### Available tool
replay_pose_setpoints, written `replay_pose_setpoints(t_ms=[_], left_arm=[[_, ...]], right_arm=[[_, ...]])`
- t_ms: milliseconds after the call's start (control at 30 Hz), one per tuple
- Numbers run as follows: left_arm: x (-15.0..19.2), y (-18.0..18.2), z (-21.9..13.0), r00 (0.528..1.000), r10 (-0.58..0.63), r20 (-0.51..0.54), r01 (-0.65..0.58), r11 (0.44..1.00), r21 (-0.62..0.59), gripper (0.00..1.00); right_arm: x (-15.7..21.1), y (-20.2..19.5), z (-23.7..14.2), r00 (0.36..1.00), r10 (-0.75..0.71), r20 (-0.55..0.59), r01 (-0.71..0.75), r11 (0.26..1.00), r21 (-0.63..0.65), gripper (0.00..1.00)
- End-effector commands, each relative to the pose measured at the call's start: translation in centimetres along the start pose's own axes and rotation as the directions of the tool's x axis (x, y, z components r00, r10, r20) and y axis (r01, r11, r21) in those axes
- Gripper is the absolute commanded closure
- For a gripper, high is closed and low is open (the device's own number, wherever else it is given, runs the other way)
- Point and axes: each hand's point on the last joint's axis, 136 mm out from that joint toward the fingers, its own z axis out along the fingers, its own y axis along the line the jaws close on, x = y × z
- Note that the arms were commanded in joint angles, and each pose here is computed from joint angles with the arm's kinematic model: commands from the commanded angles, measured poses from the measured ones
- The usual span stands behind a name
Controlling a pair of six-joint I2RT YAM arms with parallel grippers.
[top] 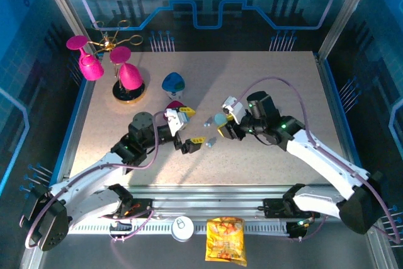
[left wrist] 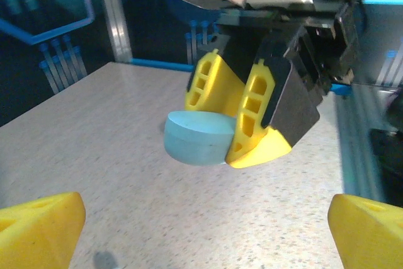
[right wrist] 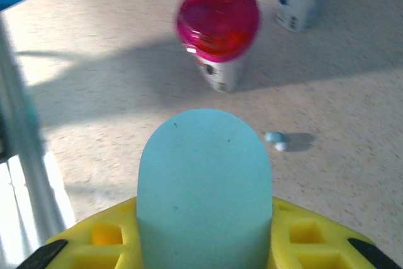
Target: Insert the wireless bluetooth earbuds into the charging case
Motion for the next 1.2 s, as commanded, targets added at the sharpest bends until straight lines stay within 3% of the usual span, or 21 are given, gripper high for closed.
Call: replay_pose_setpoints(t_ms=[0, 100, 267, 500, 633, 1167], left_arm=[[-0.9, -2.7, -0.1, 1.000, 0.008, 0.004, -0.009, 0.984, 0.175, 0.01], [-1.3, -3.8, -0.1, 1.000, -0.009, 0.010, 0.006, 0.967, 0.255, 0.01], [-1.8, -5.2, 0.1, 1.000, -0.025, 0.014, 0.019, 0.942, 0.335, 0.08], [-2.6, -6.0, 0.1, 0.997, -0.072, 0.004, 0.065, 0.919, 0.388, 0.24], [-2.6, -6.4, 0.1, 0.996, -0.087, -0.012, 0.085, 0.907, 0.412, 0.31], [-3.0, -7.5, 0.1, 0.995, -0.094, -0.028, 0.095, 0.873, 0.479, 0.45]], right_arm=[[-0.3, 4.4, -2.7, 0.998, -0.067, 0.012, 0.068, 0.974, -0.214, 0.80], [-1.2, 6.5, -4.0, 0.995, -0.087, 0.057, 0.101, 0.946, -0.307, 0.81], [-1.8, 7.9, -4.5, 0.990, -0.121, 0.077, 0.141, 0.924, -0.355, 0.82], [-2.0, 7.6, -3.0, 0.984, -0.173, 0.037, 0.176, 0.934, -0.311, 0.81], [-2.7, 8.0, -2.9, 0.977, -0.198, 0.074, 0.212, 0.924, -0.318, 0.81], [-2.7, 8.6, -2.4, 0.971, -0.228, 0.076, 0.240, 0.906, -0.348, 0.84]])
